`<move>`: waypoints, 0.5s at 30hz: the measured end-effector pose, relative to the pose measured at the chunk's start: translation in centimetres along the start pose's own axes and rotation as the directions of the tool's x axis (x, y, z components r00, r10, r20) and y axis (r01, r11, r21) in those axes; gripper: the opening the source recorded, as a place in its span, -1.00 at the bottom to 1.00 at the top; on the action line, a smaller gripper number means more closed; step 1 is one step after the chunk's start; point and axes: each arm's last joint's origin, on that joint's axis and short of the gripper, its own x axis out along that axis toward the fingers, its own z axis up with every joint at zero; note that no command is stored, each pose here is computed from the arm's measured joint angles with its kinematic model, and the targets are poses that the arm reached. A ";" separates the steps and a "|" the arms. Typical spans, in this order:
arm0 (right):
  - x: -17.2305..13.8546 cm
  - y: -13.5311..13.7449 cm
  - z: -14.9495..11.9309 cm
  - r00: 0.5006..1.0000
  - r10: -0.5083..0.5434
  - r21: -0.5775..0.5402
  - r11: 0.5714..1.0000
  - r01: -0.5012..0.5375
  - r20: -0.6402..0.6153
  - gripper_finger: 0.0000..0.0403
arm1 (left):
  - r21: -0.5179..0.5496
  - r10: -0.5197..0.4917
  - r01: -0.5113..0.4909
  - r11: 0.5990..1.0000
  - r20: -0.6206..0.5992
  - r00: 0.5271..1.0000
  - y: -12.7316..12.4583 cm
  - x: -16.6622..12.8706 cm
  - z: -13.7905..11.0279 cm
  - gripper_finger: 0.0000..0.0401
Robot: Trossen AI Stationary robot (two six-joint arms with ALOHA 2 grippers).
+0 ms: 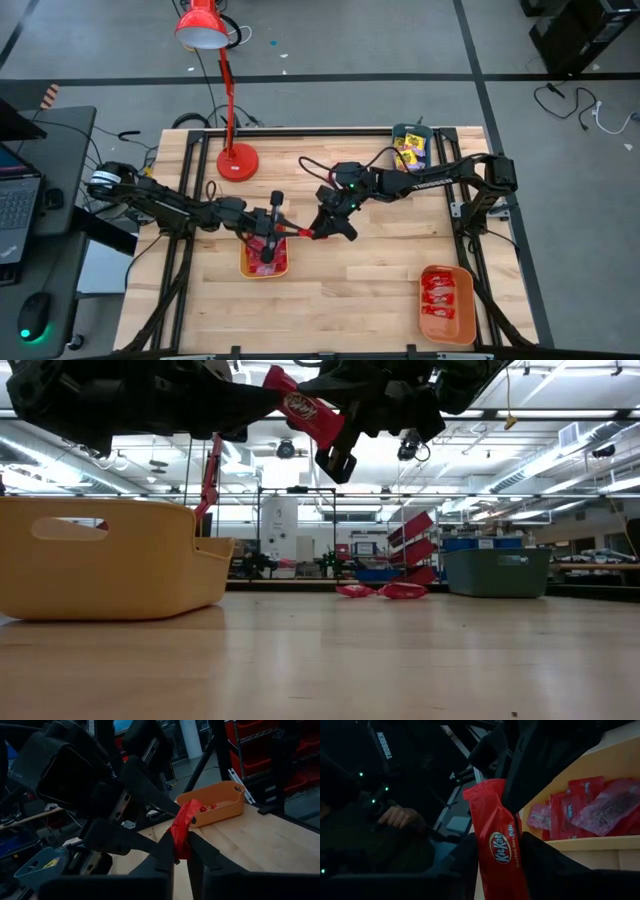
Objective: Sort candy
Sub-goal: Put the red chocolate into the orange bin
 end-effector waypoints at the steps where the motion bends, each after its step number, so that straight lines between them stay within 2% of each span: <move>1: 0.0 0.0 0.0 1.000 0.003 -0.008 1.000 -0.003 -0.003 -0.38 | 0.001 -0.002 0.002 1.000 0.001 1.000 0.0 0.0 0.0 -0.90; 9: -0.8 -0.7 0.0 0.997 0.065 0.032 0.997 -0.063 -0.052 -0.23 | 0.015 -0.008 0.008 1.000 0.016 1.000 0.0 0.0 0.1 -0.94; 15: -1.5 -1.5 -0.7 0.989 0.078 0.026 0.997 -0.075 -0.127 -0.13 | 0.042 -0.097 0.094 0.995 0.079 0.992 -0.2 0.0 0.5 -0.94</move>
